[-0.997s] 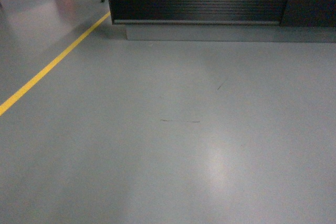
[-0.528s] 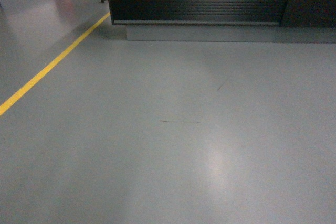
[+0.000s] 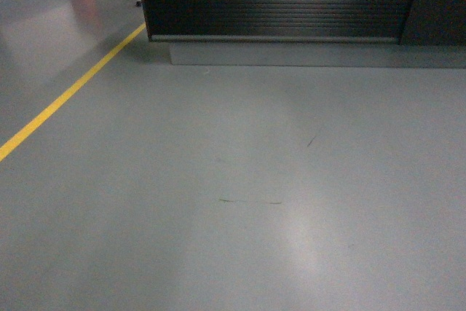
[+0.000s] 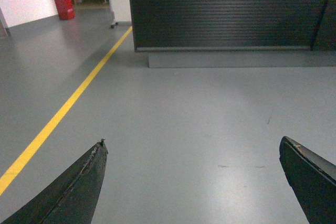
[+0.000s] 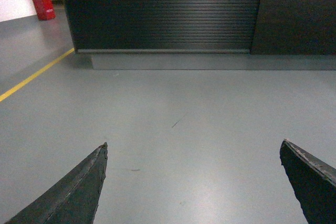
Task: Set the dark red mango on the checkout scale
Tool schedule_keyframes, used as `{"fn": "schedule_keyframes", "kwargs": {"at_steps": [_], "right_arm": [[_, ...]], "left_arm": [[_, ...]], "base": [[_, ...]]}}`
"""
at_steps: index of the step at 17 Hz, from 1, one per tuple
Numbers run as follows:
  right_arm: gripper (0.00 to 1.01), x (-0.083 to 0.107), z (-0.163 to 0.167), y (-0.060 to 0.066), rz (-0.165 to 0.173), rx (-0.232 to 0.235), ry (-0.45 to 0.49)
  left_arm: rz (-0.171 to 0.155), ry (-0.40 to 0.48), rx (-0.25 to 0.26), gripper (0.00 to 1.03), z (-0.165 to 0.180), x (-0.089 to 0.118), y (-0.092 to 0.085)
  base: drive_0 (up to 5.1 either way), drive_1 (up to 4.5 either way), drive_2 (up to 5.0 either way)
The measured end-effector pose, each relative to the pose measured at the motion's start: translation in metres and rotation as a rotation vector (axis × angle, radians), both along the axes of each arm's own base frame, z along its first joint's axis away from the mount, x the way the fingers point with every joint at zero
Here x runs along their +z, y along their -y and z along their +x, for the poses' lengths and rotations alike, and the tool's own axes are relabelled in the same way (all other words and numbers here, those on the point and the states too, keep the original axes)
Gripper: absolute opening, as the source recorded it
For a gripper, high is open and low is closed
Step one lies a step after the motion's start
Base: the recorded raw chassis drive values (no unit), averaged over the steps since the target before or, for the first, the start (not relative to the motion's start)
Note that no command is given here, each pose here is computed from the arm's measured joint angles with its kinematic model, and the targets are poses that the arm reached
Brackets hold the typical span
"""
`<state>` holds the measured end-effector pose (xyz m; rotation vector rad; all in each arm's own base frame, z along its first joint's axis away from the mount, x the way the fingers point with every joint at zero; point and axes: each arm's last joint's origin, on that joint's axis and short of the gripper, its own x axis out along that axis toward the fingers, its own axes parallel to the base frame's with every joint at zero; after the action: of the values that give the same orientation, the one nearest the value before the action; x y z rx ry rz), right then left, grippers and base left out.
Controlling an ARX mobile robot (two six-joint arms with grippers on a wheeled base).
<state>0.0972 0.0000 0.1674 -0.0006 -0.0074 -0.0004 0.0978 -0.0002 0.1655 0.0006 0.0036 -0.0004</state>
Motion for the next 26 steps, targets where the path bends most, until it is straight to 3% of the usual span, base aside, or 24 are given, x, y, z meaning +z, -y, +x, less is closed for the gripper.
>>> {"fn": "schedule_keyframes", "kwargs": {"at_steps": [26], "right_arm": [[0.98, -0.0003, 0.0, 0.0, 0.0, 0.0, -0.003]], "left_arm": [[0.0, 0.002, -0.002, 0.98, 0.0, 0.0001, 0.0]], "base": [[0.0, 4.27, -4.3]]}}
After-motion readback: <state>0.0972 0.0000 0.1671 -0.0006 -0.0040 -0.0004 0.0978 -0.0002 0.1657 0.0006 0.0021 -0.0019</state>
